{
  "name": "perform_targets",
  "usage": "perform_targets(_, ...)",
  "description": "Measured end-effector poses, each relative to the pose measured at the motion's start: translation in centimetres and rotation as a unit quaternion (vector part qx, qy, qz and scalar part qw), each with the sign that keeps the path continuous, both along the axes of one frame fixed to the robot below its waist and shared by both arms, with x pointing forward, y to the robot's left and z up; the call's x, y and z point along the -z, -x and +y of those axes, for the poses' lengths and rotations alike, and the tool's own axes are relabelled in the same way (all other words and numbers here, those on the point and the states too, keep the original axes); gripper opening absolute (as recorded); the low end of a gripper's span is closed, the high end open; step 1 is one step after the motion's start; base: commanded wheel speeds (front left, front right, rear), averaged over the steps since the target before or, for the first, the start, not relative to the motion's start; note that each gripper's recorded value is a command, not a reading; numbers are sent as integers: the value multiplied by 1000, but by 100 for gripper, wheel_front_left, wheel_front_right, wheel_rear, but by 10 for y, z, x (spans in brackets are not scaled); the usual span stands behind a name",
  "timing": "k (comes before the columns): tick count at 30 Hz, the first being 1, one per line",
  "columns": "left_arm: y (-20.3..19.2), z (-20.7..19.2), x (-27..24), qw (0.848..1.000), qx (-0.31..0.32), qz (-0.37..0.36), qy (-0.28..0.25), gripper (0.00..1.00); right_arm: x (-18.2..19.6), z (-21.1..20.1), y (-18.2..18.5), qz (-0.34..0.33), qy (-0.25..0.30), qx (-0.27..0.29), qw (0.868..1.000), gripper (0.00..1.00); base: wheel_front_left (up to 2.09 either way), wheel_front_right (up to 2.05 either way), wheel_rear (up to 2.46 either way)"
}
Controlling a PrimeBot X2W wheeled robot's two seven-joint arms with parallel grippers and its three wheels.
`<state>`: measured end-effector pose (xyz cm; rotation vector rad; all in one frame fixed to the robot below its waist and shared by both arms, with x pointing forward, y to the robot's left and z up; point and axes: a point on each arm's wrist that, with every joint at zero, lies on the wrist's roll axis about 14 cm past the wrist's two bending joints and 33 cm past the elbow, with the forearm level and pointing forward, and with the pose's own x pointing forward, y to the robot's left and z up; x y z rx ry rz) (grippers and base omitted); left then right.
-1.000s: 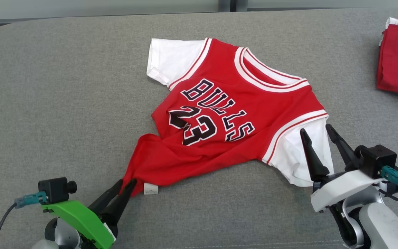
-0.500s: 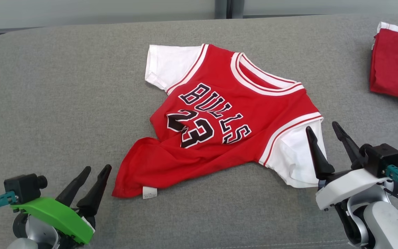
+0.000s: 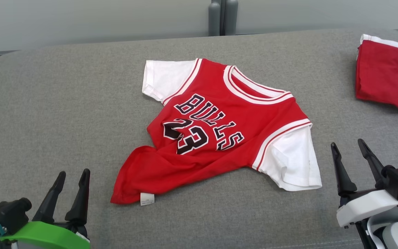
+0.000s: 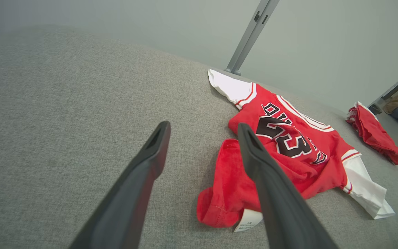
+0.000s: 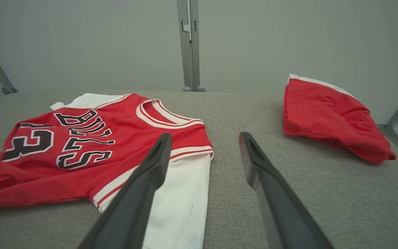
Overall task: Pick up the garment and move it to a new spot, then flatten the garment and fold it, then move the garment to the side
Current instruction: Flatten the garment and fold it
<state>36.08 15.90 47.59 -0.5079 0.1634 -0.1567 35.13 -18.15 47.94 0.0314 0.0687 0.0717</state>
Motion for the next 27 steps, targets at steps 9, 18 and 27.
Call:
perform_targets(9, 13, 5, -7, 998, -9, -32, -54, 100, 4, -23, 25, 4, 17, 33, 999, 100, 0, 0, 0)
perform_targets(18, 26, 0, -5, 997, 0, -34, -72, 100, -4, -30, 34, -12, 13, 52, 998, 100, 0, 0, 0)
perform_targets(27, 40, 3, 0, 998, -17, -22, -58, 100, 4, -24, 39, -3, 9, 46, 999, 100, 0, 0, 0)
